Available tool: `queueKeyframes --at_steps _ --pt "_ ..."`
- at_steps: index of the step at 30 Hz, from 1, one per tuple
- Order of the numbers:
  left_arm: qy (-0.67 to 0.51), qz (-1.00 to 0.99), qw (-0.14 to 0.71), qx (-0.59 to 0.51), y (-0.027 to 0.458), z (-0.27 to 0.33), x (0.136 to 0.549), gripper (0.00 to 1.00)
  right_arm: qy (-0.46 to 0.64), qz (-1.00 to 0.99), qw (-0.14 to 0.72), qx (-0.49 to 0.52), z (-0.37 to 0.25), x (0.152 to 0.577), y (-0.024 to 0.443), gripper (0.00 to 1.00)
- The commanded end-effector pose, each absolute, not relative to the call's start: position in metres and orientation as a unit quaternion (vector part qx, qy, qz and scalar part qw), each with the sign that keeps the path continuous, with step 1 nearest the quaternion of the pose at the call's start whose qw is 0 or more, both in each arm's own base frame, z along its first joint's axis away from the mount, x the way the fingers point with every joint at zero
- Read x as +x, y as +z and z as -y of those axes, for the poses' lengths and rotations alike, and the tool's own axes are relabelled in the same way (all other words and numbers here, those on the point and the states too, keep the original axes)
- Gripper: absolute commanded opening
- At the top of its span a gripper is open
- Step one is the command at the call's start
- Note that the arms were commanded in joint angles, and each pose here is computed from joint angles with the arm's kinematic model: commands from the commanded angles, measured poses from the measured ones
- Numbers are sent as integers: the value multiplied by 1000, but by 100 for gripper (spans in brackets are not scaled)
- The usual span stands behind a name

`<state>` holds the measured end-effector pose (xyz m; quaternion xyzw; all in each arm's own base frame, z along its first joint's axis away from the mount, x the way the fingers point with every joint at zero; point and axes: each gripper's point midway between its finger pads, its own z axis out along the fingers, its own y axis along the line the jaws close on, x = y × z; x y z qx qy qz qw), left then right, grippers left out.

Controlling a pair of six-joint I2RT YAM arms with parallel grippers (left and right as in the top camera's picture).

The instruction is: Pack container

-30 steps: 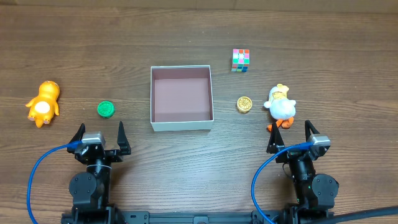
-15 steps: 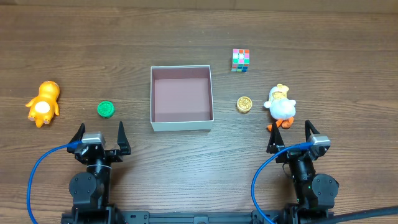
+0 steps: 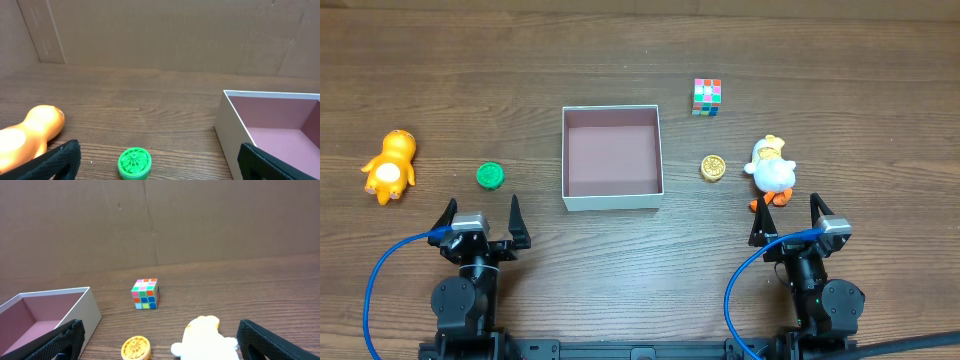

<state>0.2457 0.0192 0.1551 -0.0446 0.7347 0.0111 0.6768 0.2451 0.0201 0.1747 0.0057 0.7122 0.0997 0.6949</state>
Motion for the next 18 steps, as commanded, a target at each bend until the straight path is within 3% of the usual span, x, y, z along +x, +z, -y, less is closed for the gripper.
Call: queueKeyframes --at_steps 1,18 --pt "22 -733 679 -40 156 -21 245 100 103 -709 697 4 -21 245 174 100" --pt "22 -733 679 -40 156 -21 245 100 103 -708 698 4 -21 245 175 100"
